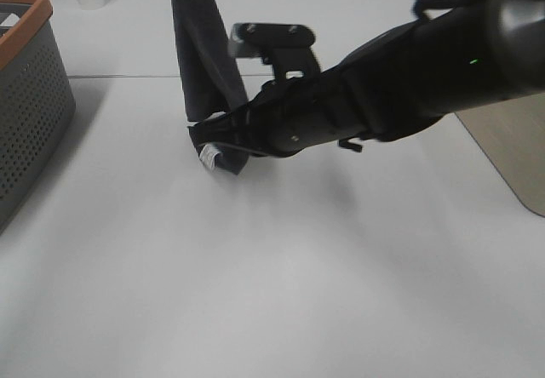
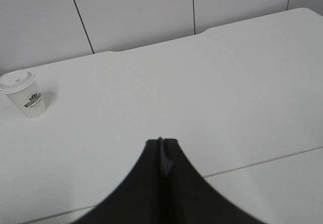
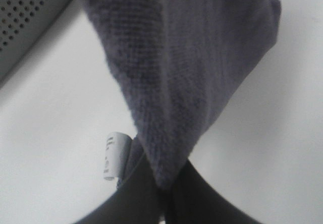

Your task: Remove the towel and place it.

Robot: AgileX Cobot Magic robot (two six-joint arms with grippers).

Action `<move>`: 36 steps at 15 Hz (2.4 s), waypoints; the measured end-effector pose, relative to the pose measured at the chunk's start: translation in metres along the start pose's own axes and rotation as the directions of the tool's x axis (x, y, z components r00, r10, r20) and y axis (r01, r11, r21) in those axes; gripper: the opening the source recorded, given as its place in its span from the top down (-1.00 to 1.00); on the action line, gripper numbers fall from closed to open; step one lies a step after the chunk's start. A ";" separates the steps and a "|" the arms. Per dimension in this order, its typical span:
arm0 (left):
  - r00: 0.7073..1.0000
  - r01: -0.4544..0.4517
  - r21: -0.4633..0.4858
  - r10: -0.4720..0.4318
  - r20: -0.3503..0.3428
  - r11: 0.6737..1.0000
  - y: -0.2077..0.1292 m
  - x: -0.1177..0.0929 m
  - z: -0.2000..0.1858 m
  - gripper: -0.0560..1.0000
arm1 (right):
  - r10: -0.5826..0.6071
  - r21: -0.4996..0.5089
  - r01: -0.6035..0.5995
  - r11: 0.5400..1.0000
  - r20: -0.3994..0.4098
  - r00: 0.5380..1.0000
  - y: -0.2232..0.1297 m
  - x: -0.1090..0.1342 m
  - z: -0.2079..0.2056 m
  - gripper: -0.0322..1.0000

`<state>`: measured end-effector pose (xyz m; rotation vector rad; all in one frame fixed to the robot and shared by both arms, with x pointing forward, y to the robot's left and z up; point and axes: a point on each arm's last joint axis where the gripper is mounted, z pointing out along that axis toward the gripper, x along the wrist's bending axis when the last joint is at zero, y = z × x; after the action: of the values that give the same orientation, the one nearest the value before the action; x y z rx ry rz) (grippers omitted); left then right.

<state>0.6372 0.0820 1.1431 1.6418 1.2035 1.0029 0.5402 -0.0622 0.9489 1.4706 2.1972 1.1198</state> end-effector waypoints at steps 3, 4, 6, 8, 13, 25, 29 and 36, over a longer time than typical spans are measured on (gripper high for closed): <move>1.000 0.028 0.003 -0.028 0.014 1.000 0.001 0.001 -0.002 0.89 | 0.003 -0.030 -0.007 1.000 -0.133 0.991 0.035 -0.059 -0.052 0.90; 0.999 0.048 -0.001 -0.047 0.021 0.999 0.003 0.001 -0.004 0.89 | -0.034 -0.010 0.033 0.999 -0.155 0.987 0.041 -0.070 -0.064 0.90; 0.994 0.106 -0.007 -0.106 0.027 0.994 0.007 0.002 -0.008 0.89 | -0.138 0.079 0.153 0.985 -0.172 0.975 0.052 -0.083 -0.079 0.90; 0.990 0.137 0.001 -0.137 0.022 0.991 0.006 0.003 -0.009 0.89 | -0.276 0.184 0.295 0.938 -0.123 0.953 0.069 -0.087 -0.092 0.90; 0.943 0.332 0.090 -0.328 -0.056 0.939 -0.004 0.031 0.000 0.89 | -0.511 0.204 0.488 0.849 0.081 0.855 0.125 -0.099 -0.128 0.90; 0.937 0.346 -0.059 -0.348 -0.015 0.936 -0.027 0.102 0.065 0.89 | -0.658 0.055 0.665 0.745 0.227 0.718 0.193 -0.120 -0.052 0.90; 0.952 0.301 -0.102 -0.305 -0.029 0.948 -0.018 0.117 0.066 0.89 | -0.656 0.026 0.673 0.740 0.249 0.712 0.207 -0.122 -0.039 0.90; 0.955 0.292 0.238 -0.297 -0.019 0.926 -0.137 0.082 0.053 0.89 | -0.628 0.237 0.602 0.762 0.049 0.776 0.092 -0.129 -0.013 0.90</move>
<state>0.6645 0.1772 1.0068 1.5822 1.5538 0.6737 0.6517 -0.1639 0.9999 0.7212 2.4773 0.5633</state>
